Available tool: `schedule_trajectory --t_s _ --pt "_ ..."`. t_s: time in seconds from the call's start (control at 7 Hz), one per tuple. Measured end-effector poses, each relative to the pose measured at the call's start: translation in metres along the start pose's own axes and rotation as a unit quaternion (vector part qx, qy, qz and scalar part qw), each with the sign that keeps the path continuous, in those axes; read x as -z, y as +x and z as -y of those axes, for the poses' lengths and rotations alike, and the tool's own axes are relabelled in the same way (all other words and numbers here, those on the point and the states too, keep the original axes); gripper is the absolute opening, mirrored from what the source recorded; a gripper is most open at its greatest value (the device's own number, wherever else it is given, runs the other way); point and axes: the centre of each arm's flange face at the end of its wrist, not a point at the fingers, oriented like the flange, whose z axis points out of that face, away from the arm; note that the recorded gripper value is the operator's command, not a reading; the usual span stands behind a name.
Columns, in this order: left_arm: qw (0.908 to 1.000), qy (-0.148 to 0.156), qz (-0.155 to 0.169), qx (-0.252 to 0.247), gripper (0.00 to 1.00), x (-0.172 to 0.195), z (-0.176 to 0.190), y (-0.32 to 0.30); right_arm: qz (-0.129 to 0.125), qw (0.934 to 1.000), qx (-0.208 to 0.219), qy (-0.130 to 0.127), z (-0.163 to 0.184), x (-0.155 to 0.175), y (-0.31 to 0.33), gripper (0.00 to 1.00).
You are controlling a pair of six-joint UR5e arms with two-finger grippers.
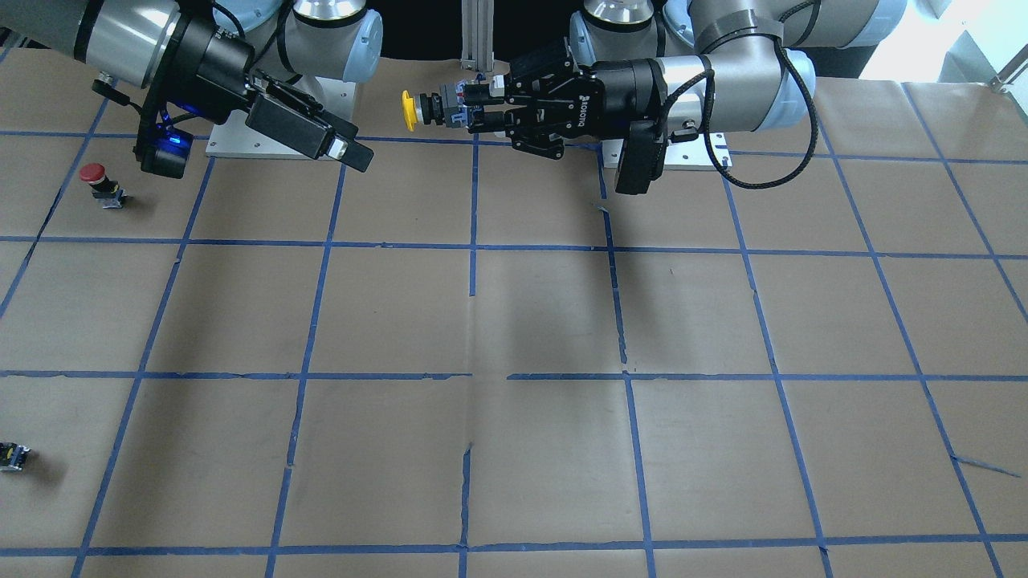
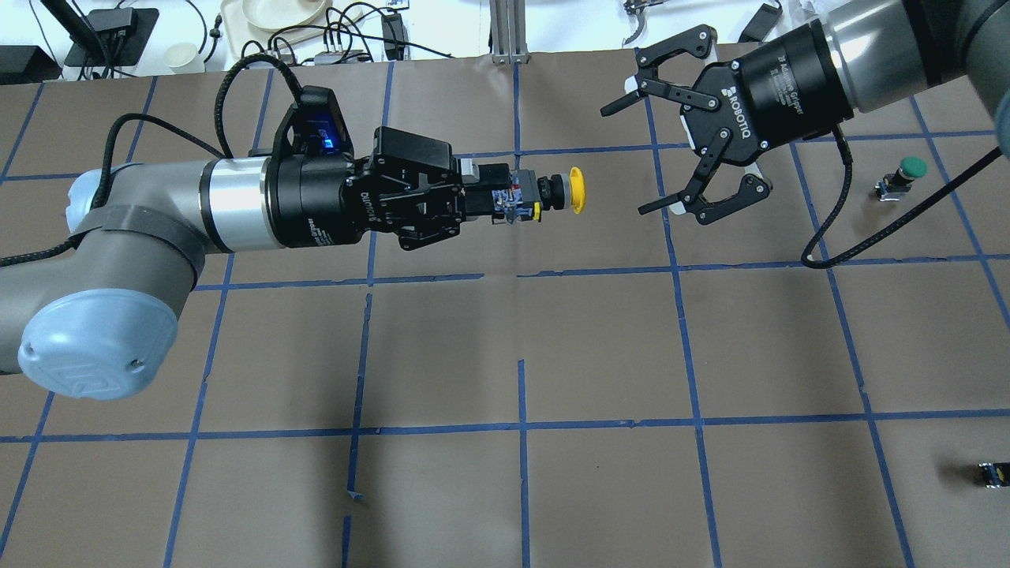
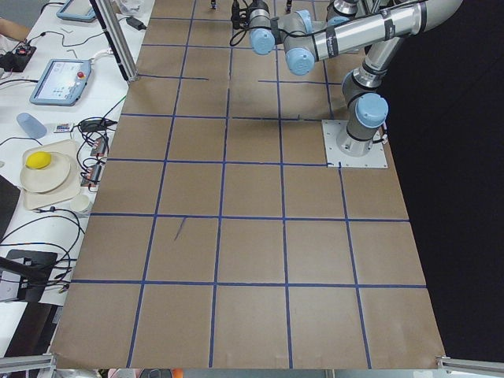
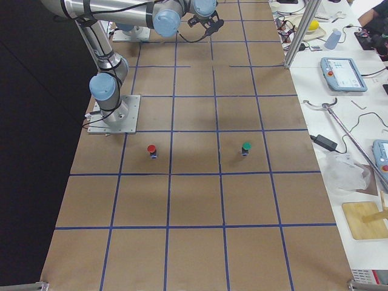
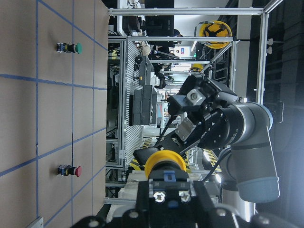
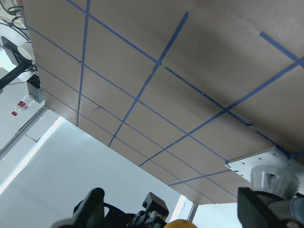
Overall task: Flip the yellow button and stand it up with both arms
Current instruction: 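Close the right gripper on the yellow button's cap held by the left gripper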
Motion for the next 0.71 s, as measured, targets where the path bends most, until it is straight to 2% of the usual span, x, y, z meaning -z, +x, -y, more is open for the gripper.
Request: schedule_trajectory --t_s 0.14,0.29,0.71 --pt "1.0000 0.000 -0.002 -0.001 0.01 0.000 -0.001 -0.001 0.015 0.9993 -0.025 -0.023 -0.002 -0.004 0.001 1.00" --pt "1.0000 0.000 -0.002 -0.003 0.01 0.000 -0.002 0.000 0.019 0.9981 -0.045 -0.039 -0.002 -0.010 0.006 1.00" --pt "1.0000 0.000 -0.001 -0.005 0.01 -0.001 -0.002 0.000 0.007 0.9953 -0.079 -0.056 -0.007 -0.024 0.019 1.00"
